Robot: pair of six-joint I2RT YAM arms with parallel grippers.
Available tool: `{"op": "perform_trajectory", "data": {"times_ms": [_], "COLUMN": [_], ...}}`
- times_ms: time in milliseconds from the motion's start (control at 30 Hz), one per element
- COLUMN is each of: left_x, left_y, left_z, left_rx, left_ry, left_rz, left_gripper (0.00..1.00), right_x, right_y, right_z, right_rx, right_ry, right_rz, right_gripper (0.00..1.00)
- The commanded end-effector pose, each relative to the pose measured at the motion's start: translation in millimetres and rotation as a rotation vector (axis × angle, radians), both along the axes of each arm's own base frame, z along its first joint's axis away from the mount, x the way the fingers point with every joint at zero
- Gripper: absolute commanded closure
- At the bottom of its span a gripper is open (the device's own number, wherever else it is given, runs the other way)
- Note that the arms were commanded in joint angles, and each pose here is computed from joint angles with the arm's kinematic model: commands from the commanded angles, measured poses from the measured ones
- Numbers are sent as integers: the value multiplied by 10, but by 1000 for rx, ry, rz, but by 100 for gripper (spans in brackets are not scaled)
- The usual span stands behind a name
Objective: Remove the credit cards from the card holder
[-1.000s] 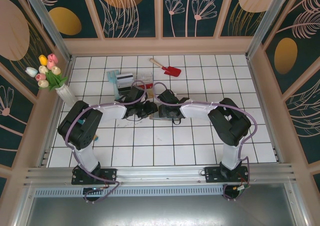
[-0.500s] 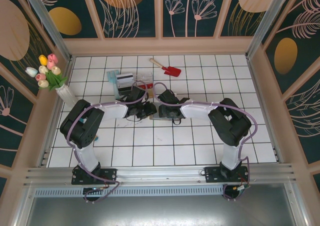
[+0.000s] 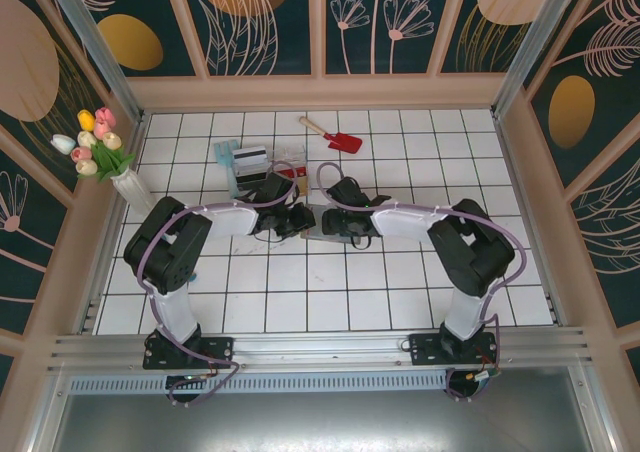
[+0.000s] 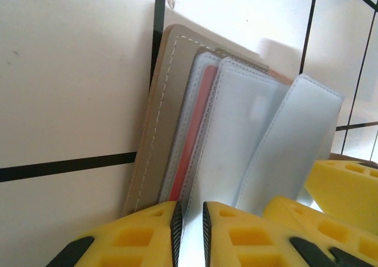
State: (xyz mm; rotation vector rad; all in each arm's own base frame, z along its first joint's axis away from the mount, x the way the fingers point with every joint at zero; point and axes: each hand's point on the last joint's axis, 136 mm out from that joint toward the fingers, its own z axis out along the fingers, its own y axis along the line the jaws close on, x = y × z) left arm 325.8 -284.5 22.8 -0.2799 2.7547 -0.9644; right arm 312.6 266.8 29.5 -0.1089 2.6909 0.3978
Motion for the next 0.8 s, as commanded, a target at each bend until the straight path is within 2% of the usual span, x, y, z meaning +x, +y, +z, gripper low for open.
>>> {"op": "perform_trajectory", "data": {"times_ms": [0,133,333,467,633,767], "left_x": [-67,-78,-87,-125,-93,-97], "left_y": [2,-21,-105,-127,-277,-329], "left_z": [-119,-130,-104,-128,-32,-33], "left_rx": [25,13,-27,-30,-48,-51], "left_ry": [32,34,35,47,21,21], "left_rz": [-21,-30,-58,-73,-109,-114], "left_gripper": [79,79,79,77,74,72], "right_x": [-63,-9,-28,-62,-139,-220], "right_y": [-15,-13,-100,-114,-250,-299], "right_z": [168,384,360,293,-20,-162], "right_rx": [110,257,369,374,291,280], "right_ry": [38,33,81,107,180,210], "right_rz": [-3,-6,-27,-38,-100,-119], "right_gripper": [38,38,38,38,41,42]}}
